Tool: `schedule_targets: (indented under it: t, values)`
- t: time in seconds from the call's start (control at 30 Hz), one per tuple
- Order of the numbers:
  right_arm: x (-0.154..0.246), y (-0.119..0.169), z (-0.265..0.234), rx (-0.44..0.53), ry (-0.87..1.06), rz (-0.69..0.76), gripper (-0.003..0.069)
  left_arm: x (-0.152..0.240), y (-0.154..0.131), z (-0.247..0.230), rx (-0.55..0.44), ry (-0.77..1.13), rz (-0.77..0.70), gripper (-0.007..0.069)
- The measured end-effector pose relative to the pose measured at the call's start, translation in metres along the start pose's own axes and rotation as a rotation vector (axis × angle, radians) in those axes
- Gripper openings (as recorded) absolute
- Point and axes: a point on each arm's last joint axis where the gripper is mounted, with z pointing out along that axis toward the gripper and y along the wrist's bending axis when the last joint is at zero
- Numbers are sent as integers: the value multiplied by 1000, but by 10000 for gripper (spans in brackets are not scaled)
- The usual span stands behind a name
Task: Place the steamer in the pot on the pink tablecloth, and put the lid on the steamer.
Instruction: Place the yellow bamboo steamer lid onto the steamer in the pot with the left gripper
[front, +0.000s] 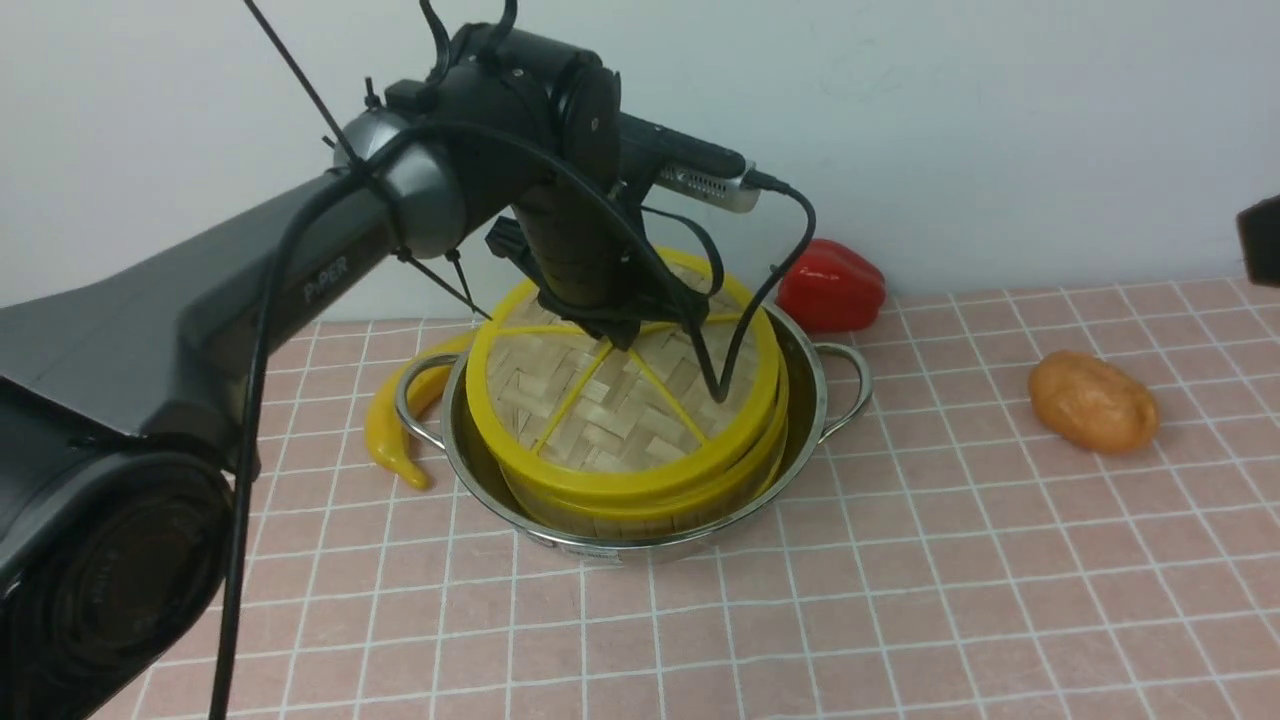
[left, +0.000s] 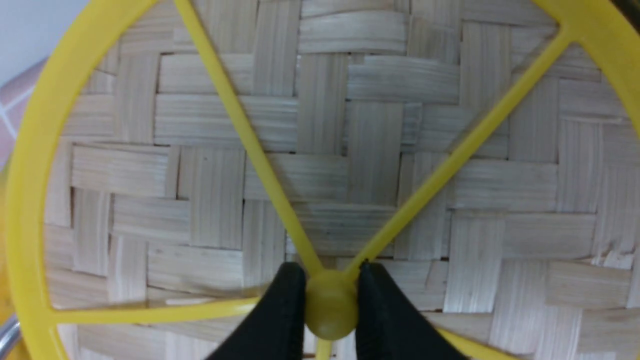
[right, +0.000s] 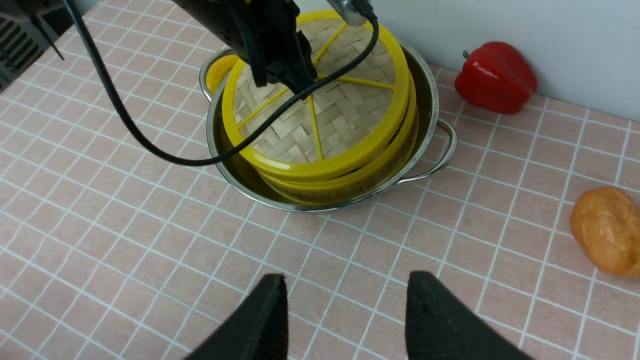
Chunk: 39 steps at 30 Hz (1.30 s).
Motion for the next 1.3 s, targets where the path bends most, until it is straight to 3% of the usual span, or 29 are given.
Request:
schedule_targets:
  t: [1.3]
  values:
    - [0, 0, 0, 0, 0, 0, 335, 1, -6, 16, 43, 25, -3, 122]
